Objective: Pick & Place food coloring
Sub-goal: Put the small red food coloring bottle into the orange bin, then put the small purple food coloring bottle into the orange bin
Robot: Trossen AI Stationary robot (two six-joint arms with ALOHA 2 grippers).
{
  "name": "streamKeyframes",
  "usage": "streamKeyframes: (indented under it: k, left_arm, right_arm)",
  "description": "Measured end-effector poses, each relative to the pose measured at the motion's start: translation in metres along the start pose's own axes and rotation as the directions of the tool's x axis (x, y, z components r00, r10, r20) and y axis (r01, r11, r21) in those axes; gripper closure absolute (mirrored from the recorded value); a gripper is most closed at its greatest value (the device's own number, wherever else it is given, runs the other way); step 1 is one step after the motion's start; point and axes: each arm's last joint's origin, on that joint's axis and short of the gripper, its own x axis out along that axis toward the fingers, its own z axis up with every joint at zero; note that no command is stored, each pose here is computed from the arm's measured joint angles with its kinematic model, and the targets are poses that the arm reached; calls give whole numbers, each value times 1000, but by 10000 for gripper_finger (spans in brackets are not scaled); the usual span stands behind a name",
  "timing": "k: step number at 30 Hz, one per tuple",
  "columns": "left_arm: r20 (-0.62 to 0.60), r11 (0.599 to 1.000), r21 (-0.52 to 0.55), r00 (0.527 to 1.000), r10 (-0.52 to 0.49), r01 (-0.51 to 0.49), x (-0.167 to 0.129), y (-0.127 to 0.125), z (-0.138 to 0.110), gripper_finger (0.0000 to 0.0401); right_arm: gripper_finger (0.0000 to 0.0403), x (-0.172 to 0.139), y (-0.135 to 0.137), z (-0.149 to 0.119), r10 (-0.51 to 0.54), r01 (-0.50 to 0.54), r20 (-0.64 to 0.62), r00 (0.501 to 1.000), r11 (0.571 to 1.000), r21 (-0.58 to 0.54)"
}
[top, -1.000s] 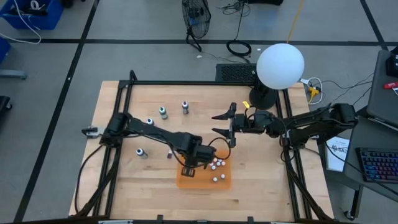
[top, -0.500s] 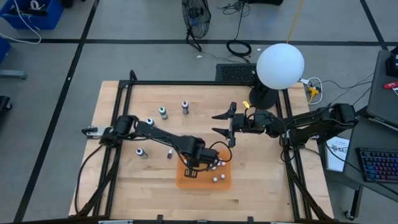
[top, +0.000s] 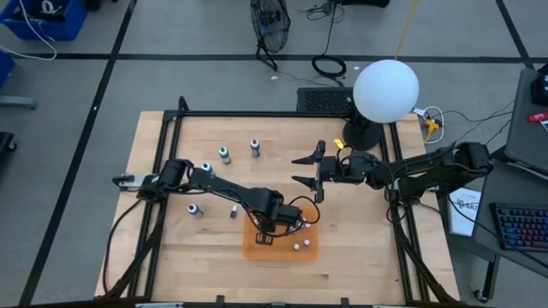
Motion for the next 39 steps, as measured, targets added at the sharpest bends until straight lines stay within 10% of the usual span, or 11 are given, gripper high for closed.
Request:
streamKeyframes:
  k: [13, 26, 32, 39]
  left_arm:
    - [21, 963, -267, 999, 29, -22, -71, 1, -27, 167]
    - [-242, 556, -751, 931, 272, -357, -99, -15, -83, 254]
    - [-263, 444, -818, 925, 274, -364, -74, -20, -105, 283]
    - [-120, 408, -894, 977, 176, -184, -47, -14, -123, 276]
  right_arm:
    - [195, 0, 0, -1, 1, -1, -12, 1000, 1000, -8]
    - [195, 0, 0, -5, 4, -5, -55, 998, 1000, -11]
    - [195, 0, 1, -8, 9, -11, -86, 996, 1000, -12]
    - [195, 0, 1, -8, 10, -11, -86, 996, 1000, -12]
